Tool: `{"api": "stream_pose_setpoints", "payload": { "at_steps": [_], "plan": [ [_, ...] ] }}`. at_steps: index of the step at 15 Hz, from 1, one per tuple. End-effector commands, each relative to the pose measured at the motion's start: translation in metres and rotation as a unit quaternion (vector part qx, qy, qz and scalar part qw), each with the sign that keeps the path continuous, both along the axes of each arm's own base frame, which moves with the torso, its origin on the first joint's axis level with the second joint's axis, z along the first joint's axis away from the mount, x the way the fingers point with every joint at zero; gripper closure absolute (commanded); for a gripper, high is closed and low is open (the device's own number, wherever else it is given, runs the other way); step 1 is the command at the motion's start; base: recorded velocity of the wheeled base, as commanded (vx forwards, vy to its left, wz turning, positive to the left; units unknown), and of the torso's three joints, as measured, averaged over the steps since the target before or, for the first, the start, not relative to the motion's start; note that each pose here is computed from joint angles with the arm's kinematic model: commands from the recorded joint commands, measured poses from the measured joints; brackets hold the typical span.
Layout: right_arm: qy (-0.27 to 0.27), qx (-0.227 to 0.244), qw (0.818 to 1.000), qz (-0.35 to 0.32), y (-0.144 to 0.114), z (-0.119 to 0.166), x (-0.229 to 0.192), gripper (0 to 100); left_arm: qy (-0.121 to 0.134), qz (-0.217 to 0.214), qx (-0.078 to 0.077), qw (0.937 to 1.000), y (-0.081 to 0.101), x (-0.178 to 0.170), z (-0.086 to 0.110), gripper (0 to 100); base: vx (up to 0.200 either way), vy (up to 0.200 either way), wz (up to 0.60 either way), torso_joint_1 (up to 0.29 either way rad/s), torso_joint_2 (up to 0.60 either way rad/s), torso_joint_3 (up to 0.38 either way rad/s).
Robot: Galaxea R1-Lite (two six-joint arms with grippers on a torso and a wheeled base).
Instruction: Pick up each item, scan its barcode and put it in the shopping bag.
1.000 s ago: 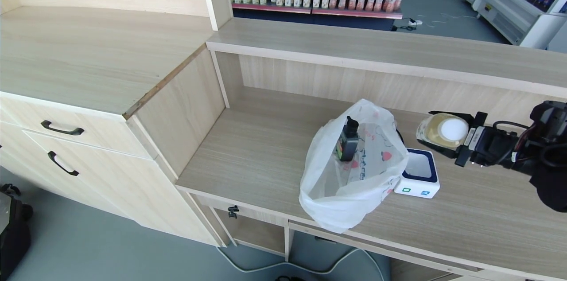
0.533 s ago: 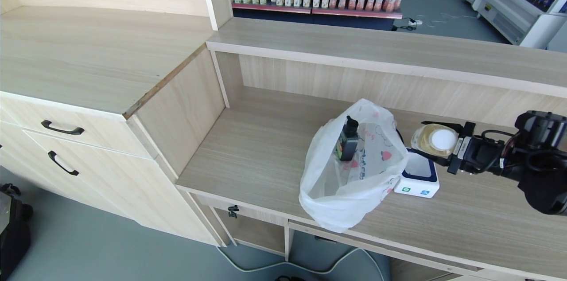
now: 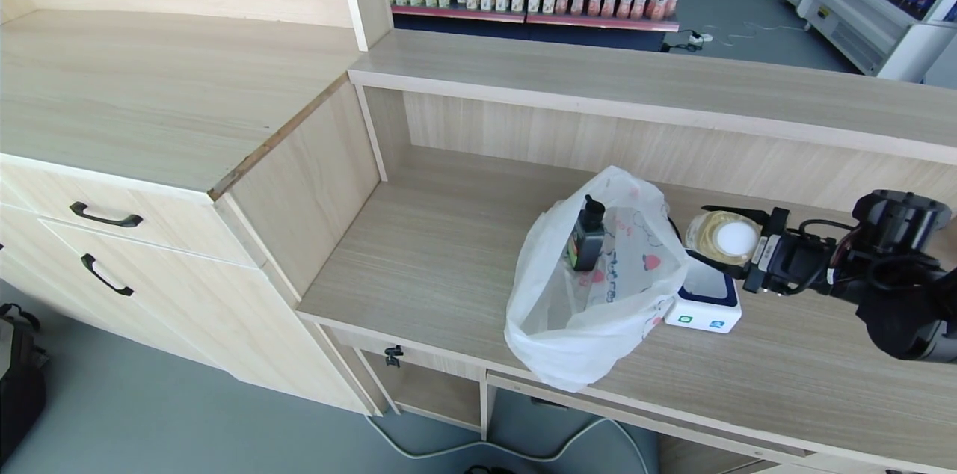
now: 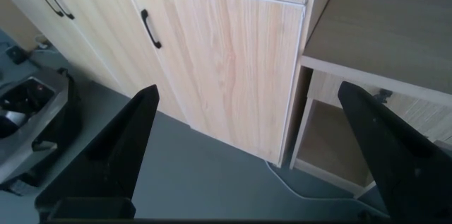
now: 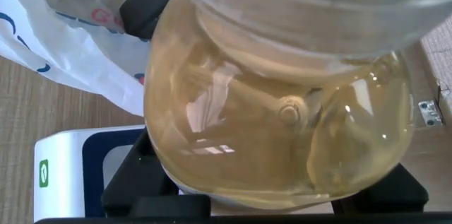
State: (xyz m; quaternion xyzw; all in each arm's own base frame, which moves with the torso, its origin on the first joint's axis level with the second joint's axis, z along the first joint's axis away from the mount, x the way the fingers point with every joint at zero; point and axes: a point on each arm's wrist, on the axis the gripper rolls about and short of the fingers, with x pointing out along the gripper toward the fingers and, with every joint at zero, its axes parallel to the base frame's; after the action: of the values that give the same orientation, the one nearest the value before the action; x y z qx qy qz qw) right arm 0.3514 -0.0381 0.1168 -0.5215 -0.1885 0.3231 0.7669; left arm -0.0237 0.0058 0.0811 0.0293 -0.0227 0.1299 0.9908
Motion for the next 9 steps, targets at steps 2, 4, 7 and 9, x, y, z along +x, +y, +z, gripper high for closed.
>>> {"api": "stream_pose_setpoints", "payload": {
  "at_steps": [2,4,7,9],
  "plan": [
    [0.0,0.001,1.0,0.009,0.0053,-0.0064,0.0066,100,0.0,0.0,0.0,1.0,0.0,0.0,0.0,0,0.0,0.0,0.0,0.0,0.0,0.0],
    [0.0,0.001,1.0,0.011,0.0069,-0.0074,0.0075,100,0.0,0.0,0.001,1.0,0.0,0.0,0.0,0,0.0,0.0,0.0,0.0,0.0,0.0],
    [0.003,0.001,1.0,0.015,0.009,-0.0097,0.0083,100,0.0,0.0,0.001,1.0,0.0,0.0,0.0,0,0.0,0.0,0.0,0.0,0.0,0.0],
    [0.0,0.0,1.0,0.016,0.01,-0.012,0.0097,100,0.0,0.0,0.0,1.0,0.0,0.0,0.0,0,0.0,0.0,0.0,0.0,0.0,0.0]
  ]
}}
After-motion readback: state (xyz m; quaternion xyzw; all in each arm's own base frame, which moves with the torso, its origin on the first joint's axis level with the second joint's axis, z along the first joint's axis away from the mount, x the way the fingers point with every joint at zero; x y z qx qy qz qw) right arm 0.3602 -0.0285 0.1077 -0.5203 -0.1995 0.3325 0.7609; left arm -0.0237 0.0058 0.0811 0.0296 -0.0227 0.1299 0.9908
